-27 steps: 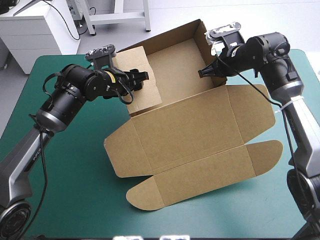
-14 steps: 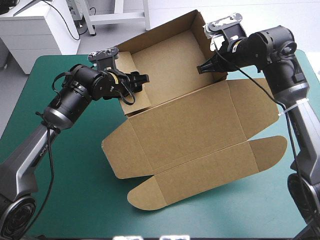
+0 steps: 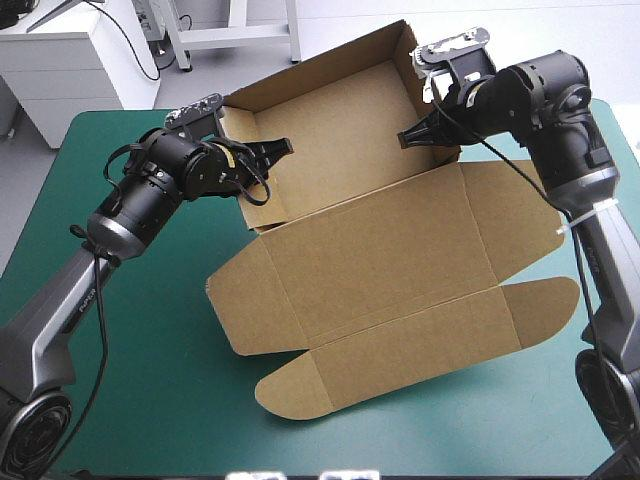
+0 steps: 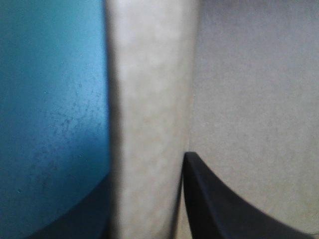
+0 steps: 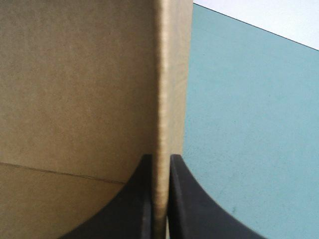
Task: Fold the box
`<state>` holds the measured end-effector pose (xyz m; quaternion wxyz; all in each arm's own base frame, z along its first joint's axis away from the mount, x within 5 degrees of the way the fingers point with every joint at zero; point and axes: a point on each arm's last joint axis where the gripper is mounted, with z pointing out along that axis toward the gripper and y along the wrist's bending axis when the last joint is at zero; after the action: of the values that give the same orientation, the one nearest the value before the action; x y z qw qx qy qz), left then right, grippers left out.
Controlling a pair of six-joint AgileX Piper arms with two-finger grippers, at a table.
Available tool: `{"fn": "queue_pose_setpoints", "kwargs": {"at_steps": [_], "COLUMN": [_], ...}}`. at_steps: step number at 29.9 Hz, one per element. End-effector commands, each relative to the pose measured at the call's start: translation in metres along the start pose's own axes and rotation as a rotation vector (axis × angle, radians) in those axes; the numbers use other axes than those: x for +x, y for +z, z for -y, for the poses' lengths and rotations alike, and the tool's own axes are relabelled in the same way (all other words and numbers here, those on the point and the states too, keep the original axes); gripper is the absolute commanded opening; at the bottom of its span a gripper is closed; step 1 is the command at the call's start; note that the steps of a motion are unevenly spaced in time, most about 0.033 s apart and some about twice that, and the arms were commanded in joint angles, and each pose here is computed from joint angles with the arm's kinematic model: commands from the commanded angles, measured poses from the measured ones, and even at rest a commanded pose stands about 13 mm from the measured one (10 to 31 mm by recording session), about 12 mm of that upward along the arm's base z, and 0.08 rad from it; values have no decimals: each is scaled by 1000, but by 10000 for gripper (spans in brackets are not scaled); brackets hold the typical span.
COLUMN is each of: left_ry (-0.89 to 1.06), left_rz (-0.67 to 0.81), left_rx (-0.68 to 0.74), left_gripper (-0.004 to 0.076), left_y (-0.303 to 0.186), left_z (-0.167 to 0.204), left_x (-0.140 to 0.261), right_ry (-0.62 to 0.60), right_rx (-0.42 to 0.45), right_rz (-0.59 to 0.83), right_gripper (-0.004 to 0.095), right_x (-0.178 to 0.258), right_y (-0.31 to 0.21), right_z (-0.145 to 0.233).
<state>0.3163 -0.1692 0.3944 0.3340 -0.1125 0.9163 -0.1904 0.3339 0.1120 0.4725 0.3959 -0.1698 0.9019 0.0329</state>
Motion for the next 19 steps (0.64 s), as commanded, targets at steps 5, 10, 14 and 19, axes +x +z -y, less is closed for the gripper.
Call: {"fn": "queue_pose_setpoints", "kwargs": {"at_steps": [5, 10, 14, 19], "left_ry": [79, 132, 156, 212], "left_rz": [131, 124, 131, 86], "left_rx": [128, 132, 132, 77], "left_gripper": [-8, -8, -8, -8], "left_y": [-40, -40, -41, -40], "left_z": [11, 12, 13, 11], "left_x": [-13, -12, -13, -18], "right_ry": [52, 100, 134, 236], "right_rx": [71, 65, 55, -61], "right_rz": [75, 12, -20, -56], "right_gripper": [-18, -18, -18, -18], "right_x": [-6, -4, -3, 0], "right_y": [-23, 0, 15, 31], "right_z": [8, 7, 8, 18]}}
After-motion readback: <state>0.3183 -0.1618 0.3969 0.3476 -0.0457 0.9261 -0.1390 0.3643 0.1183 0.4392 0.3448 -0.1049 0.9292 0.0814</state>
